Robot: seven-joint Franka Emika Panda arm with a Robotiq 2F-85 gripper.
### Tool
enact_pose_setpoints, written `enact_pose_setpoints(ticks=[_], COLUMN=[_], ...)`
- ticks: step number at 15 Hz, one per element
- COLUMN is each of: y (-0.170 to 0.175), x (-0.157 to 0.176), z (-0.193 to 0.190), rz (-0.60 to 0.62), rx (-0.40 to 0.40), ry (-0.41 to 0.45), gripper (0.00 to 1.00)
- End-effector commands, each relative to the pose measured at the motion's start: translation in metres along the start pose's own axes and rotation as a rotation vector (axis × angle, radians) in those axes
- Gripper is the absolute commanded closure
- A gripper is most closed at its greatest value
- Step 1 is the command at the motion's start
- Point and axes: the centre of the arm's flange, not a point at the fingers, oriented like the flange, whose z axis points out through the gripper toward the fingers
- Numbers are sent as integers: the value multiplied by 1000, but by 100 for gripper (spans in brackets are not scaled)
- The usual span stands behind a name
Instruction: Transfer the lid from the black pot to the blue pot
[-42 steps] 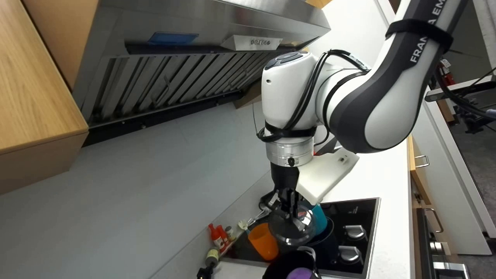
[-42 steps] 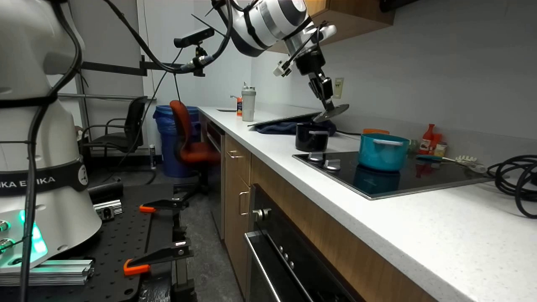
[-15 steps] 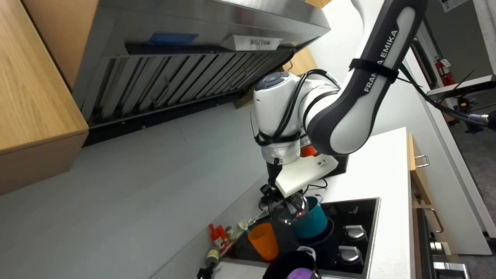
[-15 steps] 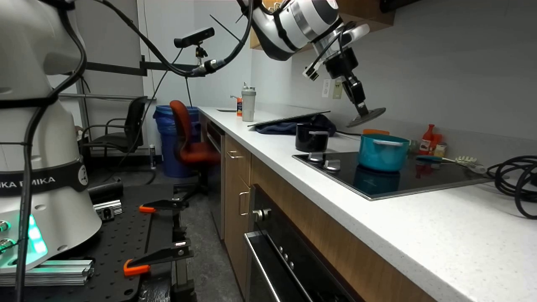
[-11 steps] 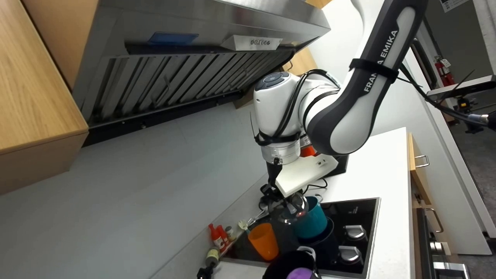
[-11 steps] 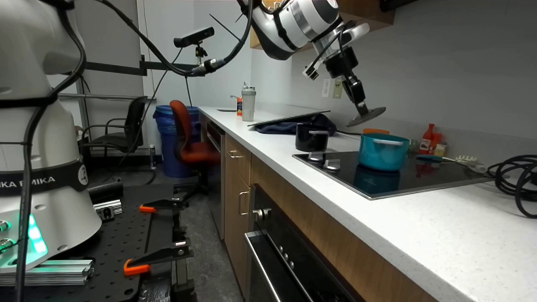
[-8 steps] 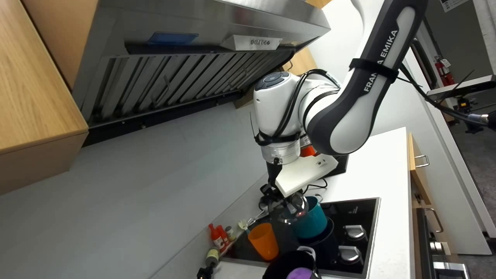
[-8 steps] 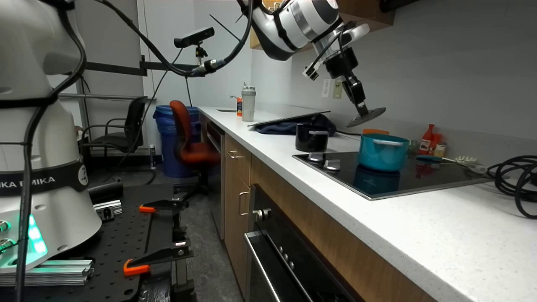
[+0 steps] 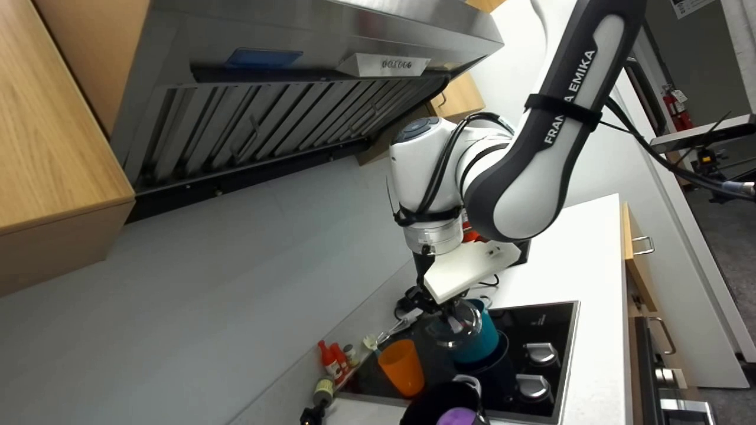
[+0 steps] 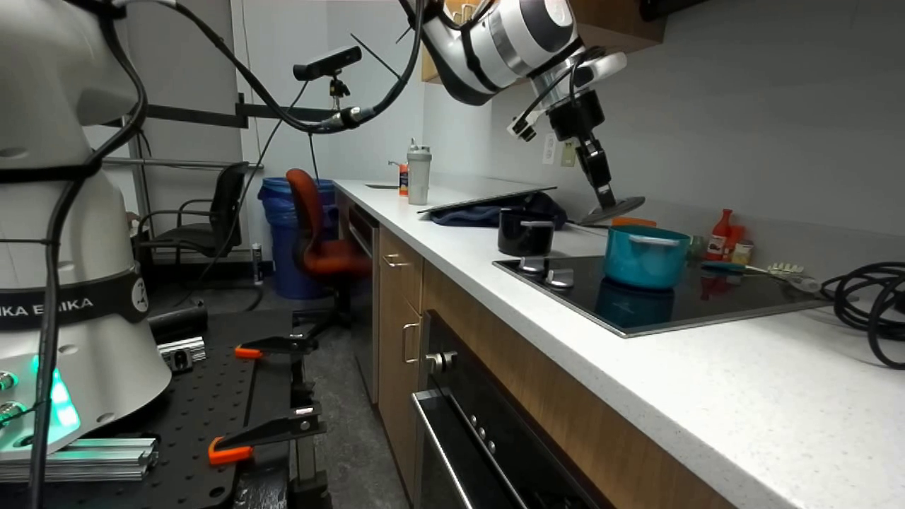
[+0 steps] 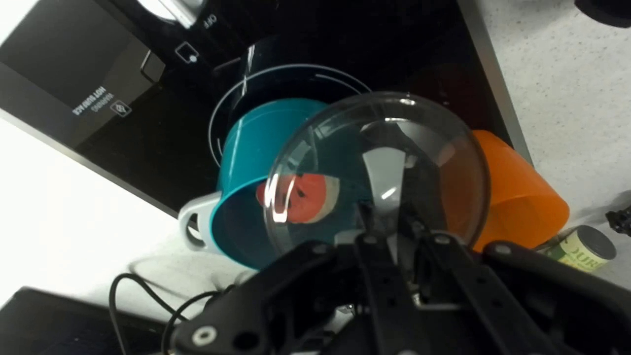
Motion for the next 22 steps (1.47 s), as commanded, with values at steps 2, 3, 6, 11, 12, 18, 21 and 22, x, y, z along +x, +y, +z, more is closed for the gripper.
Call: enact_pose_setpoints(ticks=[2,3,6,11,12,18,21,22], y=[4,5,7,5,5,14,19,20], x=[21,26,42,60,62,69,71,72], z=[12,14,11,9,10,23,28,29], rz=[84,106,156,179,182,207,226,230], rx=[-36,-37,-28,-23,-25,-56,-73,-78], ry=[-79,-85,-73,-42,-39,-43,-50,-53], gripper=[96,96,96,96,96,96,96,96])
